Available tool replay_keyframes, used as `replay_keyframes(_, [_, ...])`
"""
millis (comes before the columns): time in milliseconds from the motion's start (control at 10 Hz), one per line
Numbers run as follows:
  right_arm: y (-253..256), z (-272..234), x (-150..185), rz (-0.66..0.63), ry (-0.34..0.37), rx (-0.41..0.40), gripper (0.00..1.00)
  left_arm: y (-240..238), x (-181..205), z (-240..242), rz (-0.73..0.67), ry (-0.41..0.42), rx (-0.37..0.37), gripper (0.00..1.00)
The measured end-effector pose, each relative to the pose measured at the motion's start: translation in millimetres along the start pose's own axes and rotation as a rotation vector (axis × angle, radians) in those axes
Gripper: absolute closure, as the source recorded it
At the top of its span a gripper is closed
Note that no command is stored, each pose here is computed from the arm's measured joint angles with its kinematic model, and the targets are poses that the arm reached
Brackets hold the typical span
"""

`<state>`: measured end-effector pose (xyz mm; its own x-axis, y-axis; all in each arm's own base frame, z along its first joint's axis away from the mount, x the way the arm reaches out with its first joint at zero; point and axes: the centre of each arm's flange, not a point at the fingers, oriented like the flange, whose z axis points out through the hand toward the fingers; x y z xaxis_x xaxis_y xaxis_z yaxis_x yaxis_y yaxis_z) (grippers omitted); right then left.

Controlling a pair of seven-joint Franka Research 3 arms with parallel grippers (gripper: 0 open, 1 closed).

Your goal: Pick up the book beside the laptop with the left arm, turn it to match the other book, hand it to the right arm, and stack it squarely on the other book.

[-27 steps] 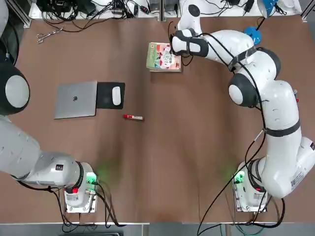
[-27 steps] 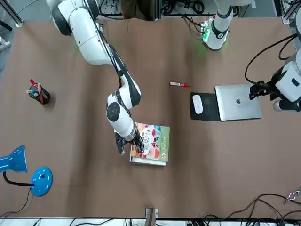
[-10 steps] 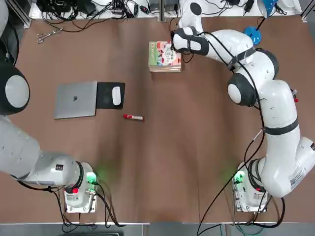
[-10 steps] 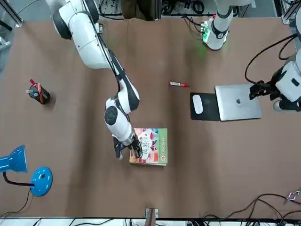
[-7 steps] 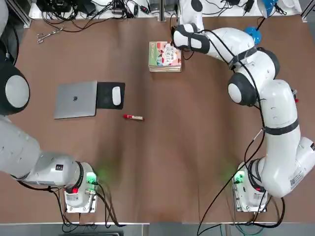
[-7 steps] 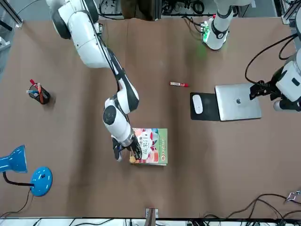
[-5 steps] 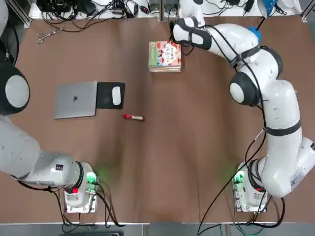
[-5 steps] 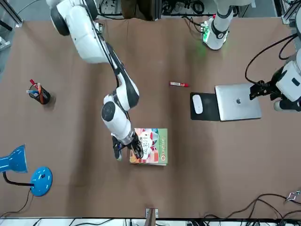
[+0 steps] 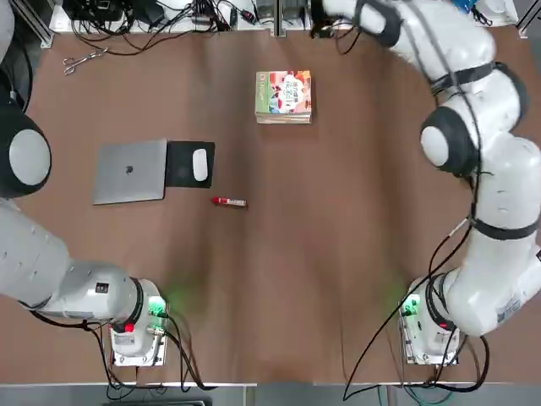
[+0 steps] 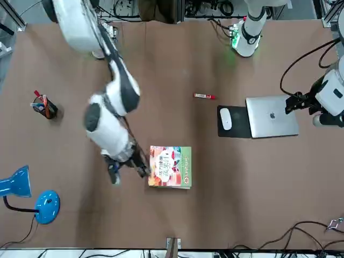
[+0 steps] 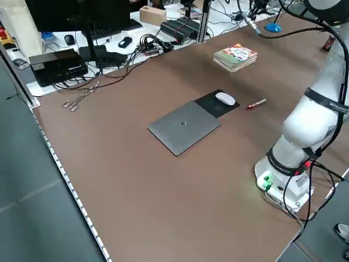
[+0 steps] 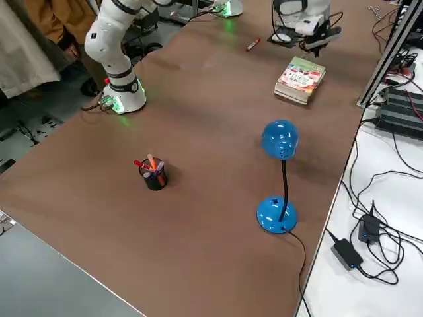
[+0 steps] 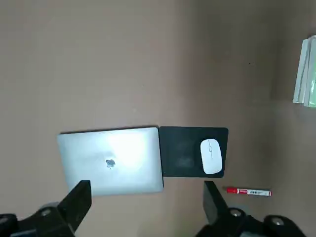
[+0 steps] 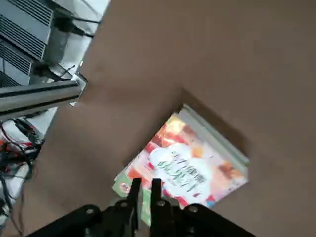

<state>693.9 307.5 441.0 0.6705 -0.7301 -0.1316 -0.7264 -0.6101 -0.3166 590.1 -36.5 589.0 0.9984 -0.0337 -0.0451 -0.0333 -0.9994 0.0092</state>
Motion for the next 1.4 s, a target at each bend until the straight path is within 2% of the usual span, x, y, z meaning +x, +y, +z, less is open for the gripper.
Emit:
replay_keyframes(300, [52.1, -101.9, 73.3, -0.301, -0.023, -0.058, 0.38, 0.2, 0.6, 1.1, 0.000, -0.002, 0.000, 0.00])
replay_keyframes(500, [100.4, -159.7, 123.6, -0.572, 0.026, -0.080, 0.06, 0.1, 0.9, 1.4, 0.000, -0.002, 0.000, 0.00])
replay_keyframes(600, [123.0, -191.8, 140.5, -0.699, 0.061, -0.093, 0.00, 0.2, 1.1, 1.1, 0.000, -0.001, 0.000, 0.00])
replay_keyframes(800, [167.5, -252.6, 156.4, -0.823, 0.077, -0.177, 0.00, 0.2, 1.5, -0.3, 0.000, 0.002, 0.000, 0.00])
replay_keyframes(1000, [191.7, -298.1, 144.6, -0.852, 0.094, -0.285, 0.00, 0.3, 1.7, -0.6, 0.001, 0.003, 0.000, 0.00])
replay_keyframes(1200, [204.8, -320.7, 127.4, -0.849, 0.074, -0.317, 0.00, 0.5, 1.8, -0.9, 0.002, 0.004, 0.000, 0.00])
replay_keyframes(1400, [219.6, -327.8, 125.4, -0.825, 0.037, -0.337, 0.00, 2.8, 2.1, -4.6, 0.006, 0.013, 0.000, 0.00])
